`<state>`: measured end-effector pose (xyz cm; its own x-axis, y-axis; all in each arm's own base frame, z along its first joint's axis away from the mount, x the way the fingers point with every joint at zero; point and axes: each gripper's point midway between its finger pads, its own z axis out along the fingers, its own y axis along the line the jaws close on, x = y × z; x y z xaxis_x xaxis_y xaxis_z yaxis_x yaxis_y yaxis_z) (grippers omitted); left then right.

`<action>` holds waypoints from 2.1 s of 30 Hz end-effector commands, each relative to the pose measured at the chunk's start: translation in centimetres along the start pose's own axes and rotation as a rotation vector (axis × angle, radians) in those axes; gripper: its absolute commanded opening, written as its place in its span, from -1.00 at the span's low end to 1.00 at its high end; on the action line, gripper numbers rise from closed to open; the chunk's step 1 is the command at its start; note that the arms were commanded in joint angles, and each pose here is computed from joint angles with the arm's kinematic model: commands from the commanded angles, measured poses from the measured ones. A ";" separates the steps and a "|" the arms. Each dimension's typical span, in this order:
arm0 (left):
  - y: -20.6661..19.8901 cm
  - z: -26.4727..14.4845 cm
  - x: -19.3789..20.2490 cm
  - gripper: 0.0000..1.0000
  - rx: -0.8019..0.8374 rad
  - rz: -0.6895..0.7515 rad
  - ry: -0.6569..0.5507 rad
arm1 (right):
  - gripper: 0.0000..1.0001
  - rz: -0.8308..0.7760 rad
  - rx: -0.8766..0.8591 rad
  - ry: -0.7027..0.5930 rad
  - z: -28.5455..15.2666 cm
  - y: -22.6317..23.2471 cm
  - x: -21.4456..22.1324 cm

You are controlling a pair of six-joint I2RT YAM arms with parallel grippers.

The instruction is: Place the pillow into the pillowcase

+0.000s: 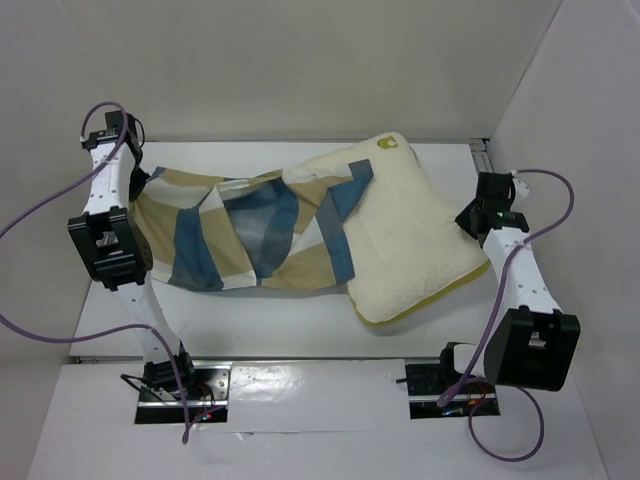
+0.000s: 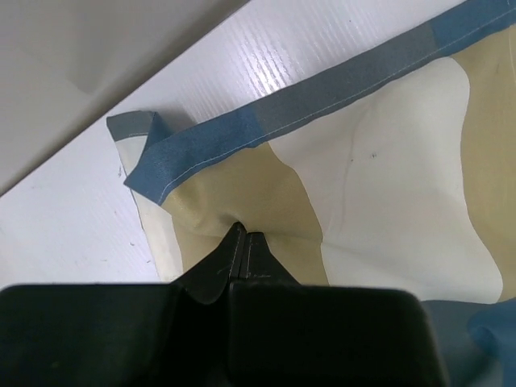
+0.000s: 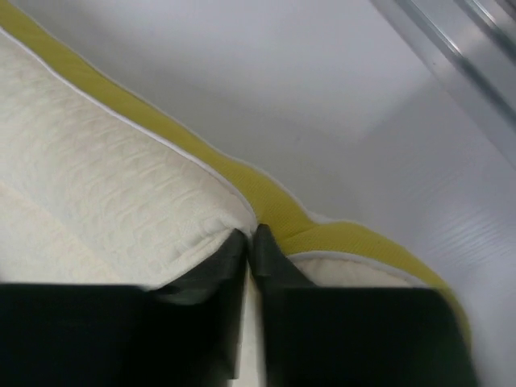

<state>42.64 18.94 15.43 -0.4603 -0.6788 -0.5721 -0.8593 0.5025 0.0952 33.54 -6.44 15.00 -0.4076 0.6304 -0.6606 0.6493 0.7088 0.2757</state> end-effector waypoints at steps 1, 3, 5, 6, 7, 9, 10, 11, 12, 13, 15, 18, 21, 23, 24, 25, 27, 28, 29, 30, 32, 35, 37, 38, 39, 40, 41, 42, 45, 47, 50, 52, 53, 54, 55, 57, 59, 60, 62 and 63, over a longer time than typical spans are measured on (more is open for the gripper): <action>0.6 -0.6 -1.4 -0.93 -0.011 -0.028 -0.023 | -0.28 -0.023 -0.021 -0.087 -0.3 1.8 -4.3; -1.0 -0.8 -0.7 -0.60 0.092 0.036 0.026 | 0.66 -0.094 -0.086 -0.096 -0.9 4.5 -3.9; -3.7 -2.4 1.0 0.27 0.187 0.105 0.040 | 0.81 -0.159 -0.159 -0.115 -2.2 7.7 -2.7; -4.6 -4.0 1.4 0.49 0.238 0.125 0.036 | 0.90 -0.174 -0.176 -0.132 -2.9 8.8 -2.8; -6.2 -5.2 3.3 0.76 0.278 0.186 0.045 | 0.92 -0.224 -0.172 -0.127 -3.4 10.3 -1.7; -7.8 -7.2 4.9 0.92 0.323 0.242 0.028 | 0.95 -0.278 -0.142 -0.127 -3.7 11.4 -0.7; -8.5 -8.2 5.4 0.92 0.337 0.262 0.007 | 0.95 -0.322 -0.135 -0.129 -3.9 12.1 -0.3; -8.8 -9.3 6.0 1.00 0.346 0.282 -0.010 | 0.95 -0.360 -0.150 -0.131 -4.3 13.1 0.1; -10.0 -10.8 7.6 1.00 0.377 0.327 -0.012 | 0.95 -0.432 -0.184 -0.102 -4.6 14.6 2.5; -10.6 -11.5 8.4 1.00 0.405 0.370 -0.020 | 0.95 -0.492 -0.221 -0.090 -5.2 15.5 3.6; -11.9 -12.7 11.3 1.00 0.476 0.459 0.001 | 1.00 -0.584 -0.284 -0.039 -6.0 17.2 7.4; -13.5 -13.2 14.6 1.00 0.566 0.556 0.036 | 1.00 -0.637 -0.329 0.050 -6.0 16.7 10.9; -14.9 -13.3 17.1 1.00 0.599 0.626 0.039 | 1.00 -0.635 -0.454 0.172 -6.3 17.4 14.4; -15.4 -11.7 18.6 1.00 0.572 0.655 0.076 | 1.00 -0.636 -0.514 0.198 -7.1 18.3 15.2; -15.5 -11.0 19.1 1.00 0.560 0.662 0.090 | 1.00 -0.641 -0.515 0.215 -6.9 18.3 15.6; -15.6 -10.3 19.6 1.00 0.547 0.671 0.105 | 1.00 -0.646 -0.526 0.214 -7.1 18.8 15.8; -15.7 -9.4 20.3 0.96 0.525 0.685 0.129 | 1.00 -0.660 -0.496 0.231 -6.5 18.5 16.2; -15.5 -8.8 20.8 0.94 0.512 0.693 0.144 | 1.00 -0.668 -0.499 0.227 -6.5 18.8 16.0; -15.6 -8.6 20.5 0.83 0.504 0.689 0.127 | 1.00 -0.673 -0.498 0.242 -6.1 19.0 16.4; -15.5 -8.0 20.5 0.73 0.479 0.683 0.124 | 1.00 -0.695 -0.479 0.260 -5.9 18.5 16.7; -15.5 -7.1 20.2 0.36 0.441 0.672 0.126 | 1.00 -0.709 -0.432 0.262 -5.1 18.0 16.8; -14.9 -6.5 17.2 -1.00 0.395 0.575 0.108 | 1.00 -0.716 -0.412 0.278 -4.7 17.6 17.7; -13.7 -6.6 15.7 -1.00 0.357 0.478 0.121 | 1.00 -0.705 -0.420 0.283 -4.7 17.7 18.0; -12.5 -7.4 13.7 -1.00 0.363 0.413 0.099 | 1.00 -0.703 -0.433 0.288 -4.5 18.0 18.3; -12.3 -8.1 12.6 -1.00 0.391 0.374 0.078 | 1.00 -0.712 -0.417 0.303 -3.9 17.8 18.9; -12.0 -8.8 11.8 -1.00 0.414 0.342 0.064 | 1.00 -0.725 -0.411 0.316 -3.7 17.7 19.6; -11.3 -9.0 11.0 -1.00 0.418 0.317 0.048 | 0.78 -0.738 -0.377 0.322 -2.8 17.3 19.9; -11.2 -11.2 10.0 -1.00 0.486 0.305 0.016 | 0.50 -0.746 -0.356 0.328 -2.4 16.8 20.2; -10.3 -12.4 8.1 -1.00 0.513 0.261 -0.022 | -0.99 -0.710 -0.234 0.280 -0.7 14.3 19.3; -9.8 -12.6 7.3 -1.00 0.510 0.245 -0.029 | -1.00 -0.643 -0.157 0.237 -0.6 12.9 18.1; -9.1 -11.9 6.5 -1.00 0.504 0.230 -0.005 | -1.00 -0.495 -0.067 0.137 -0.7 9.9 13.9; -9.1 -11.4 6.5 -1.00 0.501 0.229 0.011 | -1.00 -0.417 -0.057 0.093 -1.4 7.8 11.3; -9.1 -11.4 6.5 -1.00 0.501 0.229 0.011 | -1.00 -0.397 -0.059 0.079 -1.8 7.3 10.6; -9.4 -11.1 7.0 -1.00 0.507 0.235 0.029 | -1.00 -0.401 -0.072 0.067 -2.3 7.1 10.3; -9.7 -11.0 6.8 -1.00 0.508 0.234 0.028 | -1.00 -0.378 -0.086 0.044 -3.0 6.9 9.5; -10.0 -11.0 6.9 -1.00 0.514 0.236 0.034 | -1.00 -0.416 -0.137 0.058 -3.9 7.6 9.6; -10.4 -10.9 7.0 -1.00 0.526 0.247 0.042 | -1.00 -0.490 -0.247 0.066 -5.4 9.5 10.7; -10.5 -10.5 7.2 -1.00 0.520 0.251 0.050 | -1.00 -0.512 -0.291 0.076 -5.9 10.4 11.3; -10.6 -10.3 7.1 -1.00 0.520 0.260 0.047 | -0.52 -0.527 -0.363 0.070 -7.6 12.2 11.6; -10.6 -10.3 7.1 -1.00 0.520 0.260 0.047 | 0.15 -0.524 -0.391 0.056 -8.2 13.2 11.4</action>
<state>45.28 3.39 17.09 -0.6729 -0.5270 -0.5191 -0.5259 0.8343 -0.1653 30.55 9.70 12.45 -0.7277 0.1940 -0.6578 0.1846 0.9792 0.0846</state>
